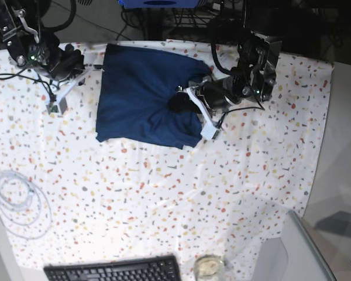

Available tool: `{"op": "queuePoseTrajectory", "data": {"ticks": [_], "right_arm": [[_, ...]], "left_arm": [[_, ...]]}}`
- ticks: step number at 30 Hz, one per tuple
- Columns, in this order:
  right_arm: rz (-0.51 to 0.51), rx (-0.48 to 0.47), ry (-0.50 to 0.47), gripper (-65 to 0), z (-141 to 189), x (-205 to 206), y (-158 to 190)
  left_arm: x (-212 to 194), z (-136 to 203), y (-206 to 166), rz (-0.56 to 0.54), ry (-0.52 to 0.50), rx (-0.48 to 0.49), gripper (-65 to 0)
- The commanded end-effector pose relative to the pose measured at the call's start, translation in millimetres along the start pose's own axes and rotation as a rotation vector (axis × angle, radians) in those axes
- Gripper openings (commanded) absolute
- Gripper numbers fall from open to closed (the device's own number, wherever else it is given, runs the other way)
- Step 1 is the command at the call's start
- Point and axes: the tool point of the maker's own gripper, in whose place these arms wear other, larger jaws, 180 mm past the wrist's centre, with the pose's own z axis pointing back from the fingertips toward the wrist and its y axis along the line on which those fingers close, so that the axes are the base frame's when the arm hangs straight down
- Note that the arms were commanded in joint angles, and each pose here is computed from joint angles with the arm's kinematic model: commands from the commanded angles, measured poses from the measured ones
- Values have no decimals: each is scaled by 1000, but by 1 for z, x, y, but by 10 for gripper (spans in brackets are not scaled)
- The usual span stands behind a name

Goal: Layout the t-shirt on the table in an organized manner, then fold the t-shirt properly
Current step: 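Drag the shirt corner with the left gripper to straighten the bundle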

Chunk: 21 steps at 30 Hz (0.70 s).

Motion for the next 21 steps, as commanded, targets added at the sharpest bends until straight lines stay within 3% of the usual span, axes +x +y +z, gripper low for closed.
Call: {"op": "queuePoseTrajectory", "data": {"ticks": [1,3,7,13,17,21], "right_arm": [[8,2,-27,-650,3,8,-1],[8,2,-28,-650,3,9,-1],[8,3,-43,-650,4,16,-1],[-17,-8,-92,-650,6,38,-7],[-140,-37,-148,-650,11,53,-24],[-227,-72,-170,-650,16,51,-42]], "left_arm": [[26,6,6,-50,-25,12,-650],[34,4,7,-141,51,32,-650],[47,-3,9,-453,245,106,-650],[46,-23,-8,-840,430,143,-650],[51,-36,-22,-1022,478,167,-650],[63,-51,-39,-1172,426,182,-650]]}}
